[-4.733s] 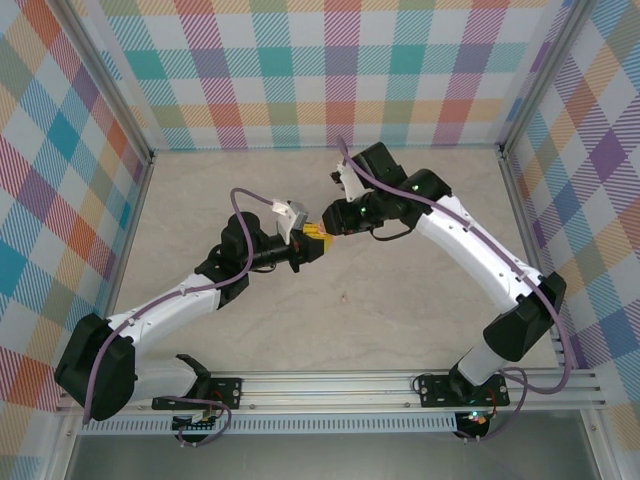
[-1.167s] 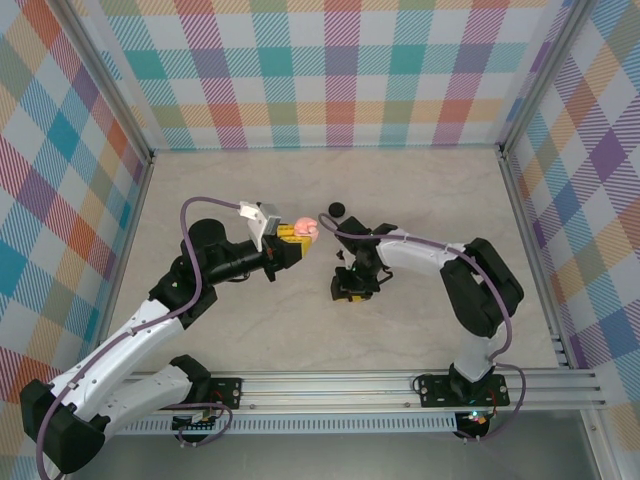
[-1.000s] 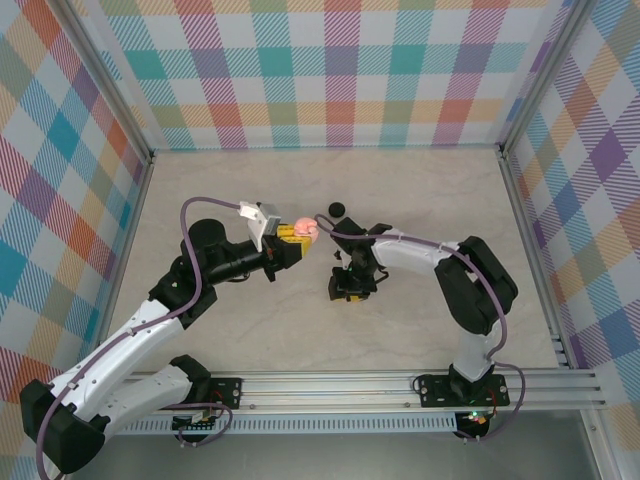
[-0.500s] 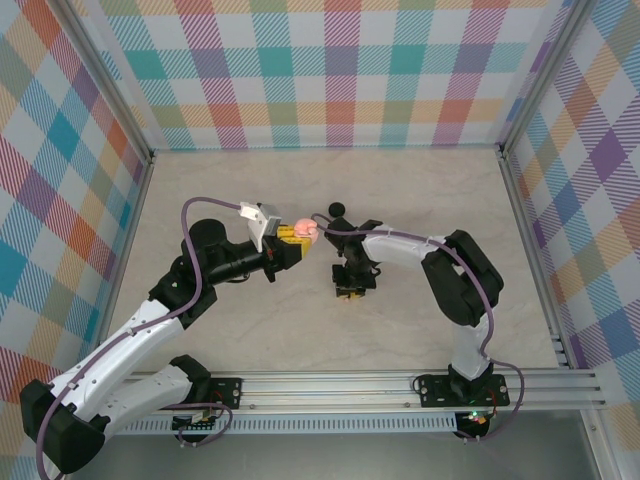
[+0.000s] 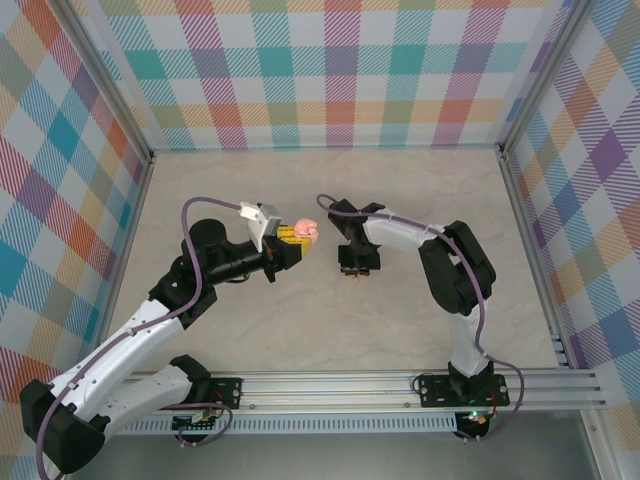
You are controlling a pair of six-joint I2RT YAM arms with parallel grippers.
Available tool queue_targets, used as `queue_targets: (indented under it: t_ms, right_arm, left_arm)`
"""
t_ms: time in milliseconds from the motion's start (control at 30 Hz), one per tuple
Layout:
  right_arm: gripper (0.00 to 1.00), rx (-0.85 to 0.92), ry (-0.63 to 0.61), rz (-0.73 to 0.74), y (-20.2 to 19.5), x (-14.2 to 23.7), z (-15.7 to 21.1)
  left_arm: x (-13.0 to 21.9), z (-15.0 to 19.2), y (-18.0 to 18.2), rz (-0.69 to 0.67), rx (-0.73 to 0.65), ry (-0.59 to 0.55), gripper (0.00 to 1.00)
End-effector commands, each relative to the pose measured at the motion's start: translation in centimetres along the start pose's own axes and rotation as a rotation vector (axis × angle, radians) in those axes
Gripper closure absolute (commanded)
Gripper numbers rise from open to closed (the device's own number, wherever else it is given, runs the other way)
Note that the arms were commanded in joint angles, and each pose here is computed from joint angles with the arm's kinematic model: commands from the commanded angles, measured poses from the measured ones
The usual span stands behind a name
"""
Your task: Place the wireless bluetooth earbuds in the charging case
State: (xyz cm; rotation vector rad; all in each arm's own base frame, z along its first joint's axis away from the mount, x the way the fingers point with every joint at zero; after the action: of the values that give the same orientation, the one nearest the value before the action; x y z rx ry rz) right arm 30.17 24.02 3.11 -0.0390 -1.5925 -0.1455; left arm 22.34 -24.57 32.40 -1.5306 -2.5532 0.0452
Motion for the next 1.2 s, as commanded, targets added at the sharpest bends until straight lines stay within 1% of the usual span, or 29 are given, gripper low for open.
queue_targets:
  t_ms: [0, 100, 200, 333, 400, 567, 800, 1000, 1167]
  right_arm:
    - [0.82, 0.040, 0.018, 0.018, -0.2, 0.2, -0.2]
    - [0.72, 0.051, 0.000, -0.003, -0.1, 1.1, -0.3]
    - [0.66, 0.061, -0.014, -0.034, -0.2, 2.1, -0.3]
    - [0.65, 0.054, -0.031, -0.052, -0.8, 3.2, -0.4]
    - [0.67, 0.044, -0.033, -0.045, -1.4, 3.3, -0.5]
    - [0.78, 0.017, -0.020, -0.016, -2.6, 2.6, -1.1]
    - [0.86, 0.030, 0.019, 0.014, -2.5, 0.9, -1.4]
    - [0.86, 0.054, 0.046, 0.003, -2.0, -0.1, -1.4]
    - [0.85, 0.120, 0.059, -0.053, -0.5, -0.5, -1.6]
  left_arm:
    - [0.4, -0.8, -0.2, -0.008, -0.023, -0.033, 0.92]
    - [0.3, -0.7, -0.2, -0.007, -0.021, -0.032, 0.92]
    - [0.3, -0.8, -0.2, -0.005, -0.021, -0.032, 0.91]
    - [0.2, -0.7, -0.2, -0.003, -0.020, -0.031, 0.91]
    - [0.2, -0.7, -0.2, -0.001, -0.018, -0.030, 0.91]
    - [0.2, -0.7, -0.2, 0.000, -0.014, -0.032, 0.91]
    - [0.1, -0.6, -0.2, 0.000, -0.015, -0.029, 0.91]
    - [0.1, -0.7, -0.1, -0.003, -0.017, -0.030, 0.91]
    - [0.0, -0.7, -0.1, -0.002, -0.015, -0.029, 0.91]
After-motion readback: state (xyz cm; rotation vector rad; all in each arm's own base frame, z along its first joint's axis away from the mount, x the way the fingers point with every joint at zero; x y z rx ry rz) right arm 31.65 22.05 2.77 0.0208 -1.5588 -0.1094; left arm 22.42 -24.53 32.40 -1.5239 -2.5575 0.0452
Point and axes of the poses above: each hand's point on the last joint's axis, 136 mm out from that joint toward the fingers, its own x axis back along the fingers, its own y axis along the line the jaws close on, z = x × y, the point moved 1 cm from there along x, back along the fingers, and after that the axes turned 8 degrees about -x, right-handed, at the moved point
